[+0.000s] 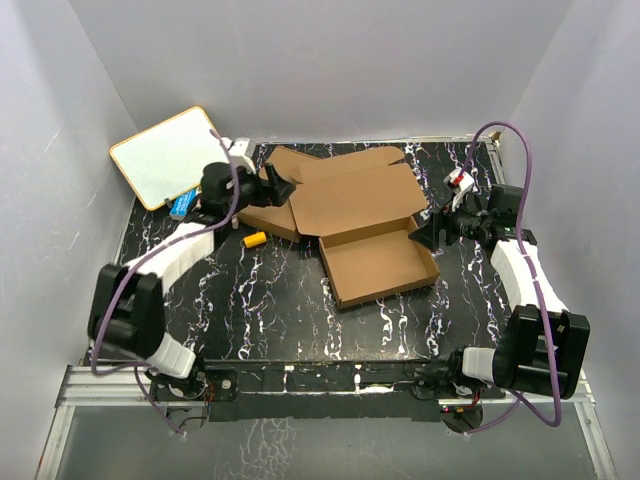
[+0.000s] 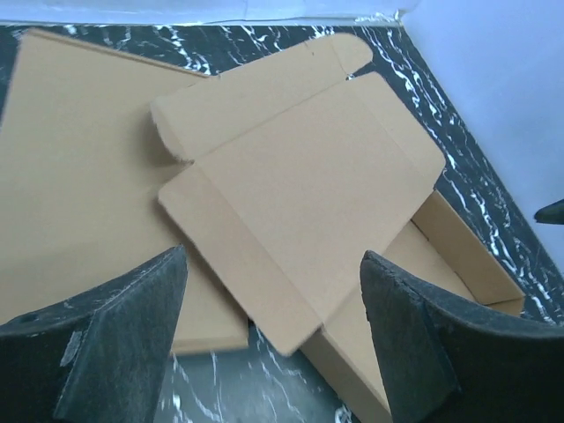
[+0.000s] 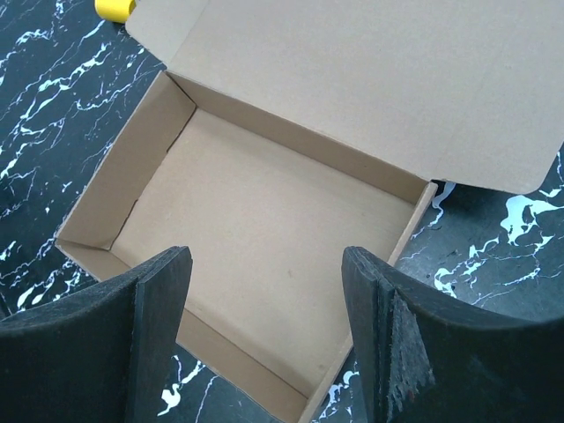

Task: Fold the paper box

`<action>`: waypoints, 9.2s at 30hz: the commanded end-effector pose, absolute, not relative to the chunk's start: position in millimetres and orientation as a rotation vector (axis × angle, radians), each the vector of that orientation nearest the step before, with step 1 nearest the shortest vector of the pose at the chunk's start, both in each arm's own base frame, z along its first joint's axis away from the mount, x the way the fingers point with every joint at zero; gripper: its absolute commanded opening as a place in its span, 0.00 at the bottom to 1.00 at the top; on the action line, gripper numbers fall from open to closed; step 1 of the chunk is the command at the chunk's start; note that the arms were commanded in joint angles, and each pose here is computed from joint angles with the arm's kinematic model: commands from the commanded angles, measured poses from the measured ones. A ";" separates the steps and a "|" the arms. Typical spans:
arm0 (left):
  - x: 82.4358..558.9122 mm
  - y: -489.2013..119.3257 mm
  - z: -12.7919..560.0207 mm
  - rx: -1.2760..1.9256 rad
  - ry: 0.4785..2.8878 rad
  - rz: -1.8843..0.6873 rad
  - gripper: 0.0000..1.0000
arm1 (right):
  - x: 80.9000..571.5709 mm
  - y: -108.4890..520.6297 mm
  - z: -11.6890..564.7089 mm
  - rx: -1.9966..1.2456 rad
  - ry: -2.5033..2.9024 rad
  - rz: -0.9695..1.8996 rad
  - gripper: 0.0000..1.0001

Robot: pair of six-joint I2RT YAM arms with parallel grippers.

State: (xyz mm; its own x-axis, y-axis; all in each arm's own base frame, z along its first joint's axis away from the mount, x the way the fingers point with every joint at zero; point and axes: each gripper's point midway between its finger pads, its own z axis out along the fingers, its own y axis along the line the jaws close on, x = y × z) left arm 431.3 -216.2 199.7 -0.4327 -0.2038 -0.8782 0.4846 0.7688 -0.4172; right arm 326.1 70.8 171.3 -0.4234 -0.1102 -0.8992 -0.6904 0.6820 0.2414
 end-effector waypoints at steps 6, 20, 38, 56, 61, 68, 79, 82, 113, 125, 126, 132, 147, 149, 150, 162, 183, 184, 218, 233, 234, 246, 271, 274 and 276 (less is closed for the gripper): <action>342.9 -161.4 170.3 -0.142 2.001 -0.769 0.76 | 327.0 73.5 185.0 -0.653 1.840 0.762 0.74; 331.3 -103.1 96.9 0.127 2.312 -0.236 0.65 | 328.9 72.2 179.4 -0.641 1.858 0.764 0.74; 376.2 -116.5 53.9 0.750 2.409 -0.158 0.69 | 329.2 71.1 179.0 -0.642 1.861 0.754 0.74; 369.3 -121.3 25.2 0.646 2.548 -0.253 0.27 | 329.0 70.8 180.3 -0.646 1.859 0.746 0.74; 356.8 -124.7 39.5 0.494 2.554 -0.308 0.10 | 329.3 70.5 181.3 -0.648 1.856 0.741 0.74; 318.6 -155.4 101.9 0.285 2.383 -0.632 0.00 | 328.8 71.6 181.4 -0.648 1.855 0.753 0.74; 281.4 -253.2 203.1 0.287 1.949 -1.241 0.00 | 330.4 69.2 181.0 -0.638 1.860 0.743 0.74; 280.6 -285.5 195.3 0.363 1.999 -1.169 0.00 | 331.1 67.5 180.7 -0.631 1.863 0.737 0.74; 309.3 -400.2 81.7 0.688 2.379 -0.683 0.88 | 335.0 61.2 178.5 -0.610 1.880 0.704 0.74; 303.6 -384.7 161.2 0.663 2.099 -0.763 0.97 | 334.7 60.7 178.9 -0.610 1.878 0.704 0.74; 303.1 -381.4 168.5 0.666 2.065 -0.759 0.97 | 334.6 60.6 179.2 -0.610 1.877 0.704 0.75; 314.5 -326.2 195.6 0.509 1.938 -0.659 0.97 | 333.9 60.9 181.1 -0.614 1.869 0.707 0.75; 410.4 -200.0 188.3 -0.123 2.036 -1.205 0.82 | 333.5 60.6 179.9 -0.608 1.870 0.718 0.75; 423.7 -197.1 180.8 -0.147 2.058 -1.221 0.76 | 333.4 60.2 180.0 -0.608 1.869 0.718 0.75; 430.3 -196.8 177.3 -0.155 2.072 -1.217 0.75 | 333.4 60.3 180.0 -0.609 1.869 0.718 0.75; 484.7 -199.2 122.9 -0.272 2.248 -1.147 0.59 | 333.2 60.7 179.4 -0.608 1.870 0.723 0.75; 493.0 -227.2 94.2 -0.199 2.350 -1.225 0.37 | 333.1 60.6 179.5 -0.609 1.870 0.722 0.75; 493.3 -227.3 94.5 -0.194 2.348 -1.228 0.34 | 333.1 60.6 179.5 -0.609 1.870 0.722 0.75; 416.2 -229.6 198.5 0.494 1.807 -1.197 0.00 | 381.9 57.7 218.5 -0.599 1.717 0.752 0.99; 401.0 -229.9 215.9 0.609 1.711 -1.149 0.00 | 405.2 34.9 200.1 -0.529 1.793 0.936 0.81; 399.4 -230.8 217.4 0.618 1.702 -1.154 0.00 | 406.4 35.2 199.2 -0.535 1.796 0.954 0.80; 394.3 -235.0 223.4 0.645 1.670 -1.172 0.00 | 397.9 50.5 197.3 -0.609 1.759 1.048 0.48; 378.8 -239.6 206.2 0.657 1.737 -1.287 0.23 | 382.2 51.3 212.5 -0.758 1.681 0.930 0.08; 377.6 -242.5 212.2 0.661 1.711 -1.306 0.13 | 382.4 50.6 216.6 -0.765 1.677 0.910 0.08; 377.3 -244.9 214.5 0.664 1.707 -1.307 0.01 | 383.5 49.9 219.2 -0.767 1.677 0.893 0.08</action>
State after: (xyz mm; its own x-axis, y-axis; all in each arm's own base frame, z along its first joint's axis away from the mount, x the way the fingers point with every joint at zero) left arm 379.4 -236.0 190.6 -0.5388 -0.0892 -0.8377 0.7639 0.3675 -0.5304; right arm 378.8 52.3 188.5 -0.3968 -0.0059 -0.9179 -0.7864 0.5180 0.3366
